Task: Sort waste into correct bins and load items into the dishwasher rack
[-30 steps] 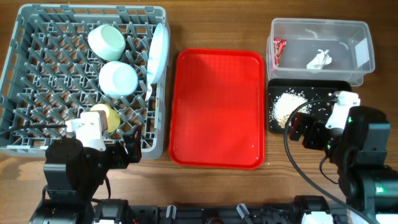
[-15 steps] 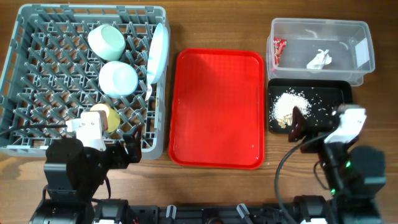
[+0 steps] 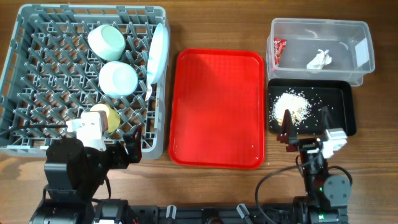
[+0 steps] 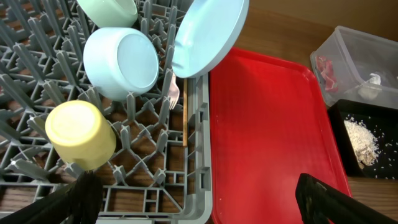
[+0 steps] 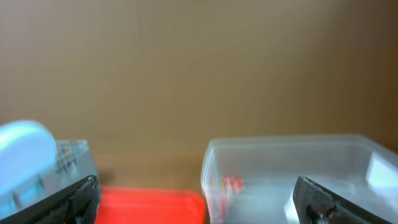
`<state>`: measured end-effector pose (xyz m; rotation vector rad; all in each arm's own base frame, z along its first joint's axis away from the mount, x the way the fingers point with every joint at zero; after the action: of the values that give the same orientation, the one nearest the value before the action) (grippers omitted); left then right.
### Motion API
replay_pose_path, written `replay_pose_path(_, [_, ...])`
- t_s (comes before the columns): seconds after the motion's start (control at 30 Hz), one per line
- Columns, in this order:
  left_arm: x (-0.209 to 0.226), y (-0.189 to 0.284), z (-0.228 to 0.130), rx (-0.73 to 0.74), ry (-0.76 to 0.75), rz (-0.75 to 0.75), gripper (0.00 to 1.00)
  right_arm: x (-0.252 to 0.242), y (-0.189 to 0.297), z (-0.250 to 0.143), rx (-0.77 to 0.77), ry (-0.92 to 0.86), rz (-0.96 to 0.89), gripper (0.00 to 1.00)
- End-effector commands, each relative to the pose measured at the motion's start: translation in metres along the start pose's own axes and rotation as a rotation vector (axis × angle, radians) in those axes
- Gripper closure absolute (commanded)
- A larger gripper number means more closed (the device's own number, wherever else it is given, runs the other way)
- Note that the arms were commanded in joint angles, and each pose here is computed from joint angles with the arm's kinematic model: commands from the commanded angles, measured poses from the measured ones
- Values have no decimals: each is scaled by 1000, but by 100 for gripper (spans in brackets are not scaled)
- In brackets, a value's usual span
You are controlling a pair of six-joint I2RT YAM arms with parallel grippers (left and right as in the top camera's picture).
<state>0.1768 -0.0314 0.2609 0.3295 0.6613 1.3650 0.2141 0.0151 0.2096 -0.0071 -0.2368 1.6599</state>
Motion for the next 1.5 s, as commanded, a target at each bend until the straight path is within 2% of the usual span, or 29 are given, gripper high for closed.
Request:
replay_pose_path(0.0, [-2, 0, -1, 0, -23, -15, 0, -5, 4, -35, 162, 24, -23, 0])
replay_pose_path(0.83, [-2, 0, -1, 0, -23, -15, 0, -3, 3, -34, 156, 24, -9, 0])
replay_pose_path(0.97, [9, 2, -7, -7, -1, 38, 0, -3, 3, -34, 156, 24, -9, 0])
replay_pose_path(1.07, [23, -11, -19, -54, 33, 72, 0, -3, 3, -34, 156, 24, -9, 1])
replay_pose_path(1.17, [27, -32, -37, -145, 17, 28, 0, -3, 3, -34, 156, 24, -9, 0])
replay_pose_path(1.47, [34, -62, -33, -553, -28, -51, 0, -3, 3, -34, 156, 24, -9, 0])
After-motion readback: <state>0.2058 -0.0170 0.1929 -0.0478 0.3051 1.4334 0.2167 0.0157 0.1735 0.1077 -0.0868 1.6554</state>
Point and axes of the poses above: each gripper's point midway between its finger pads, its own y axis back along the fingers, its own x axis along the line the jaws close on, z = x × y, the point moved 3 cm from there along y, back along the fingers, and after that the axes turned 2 degrees about -y, right-handed, at the moved point
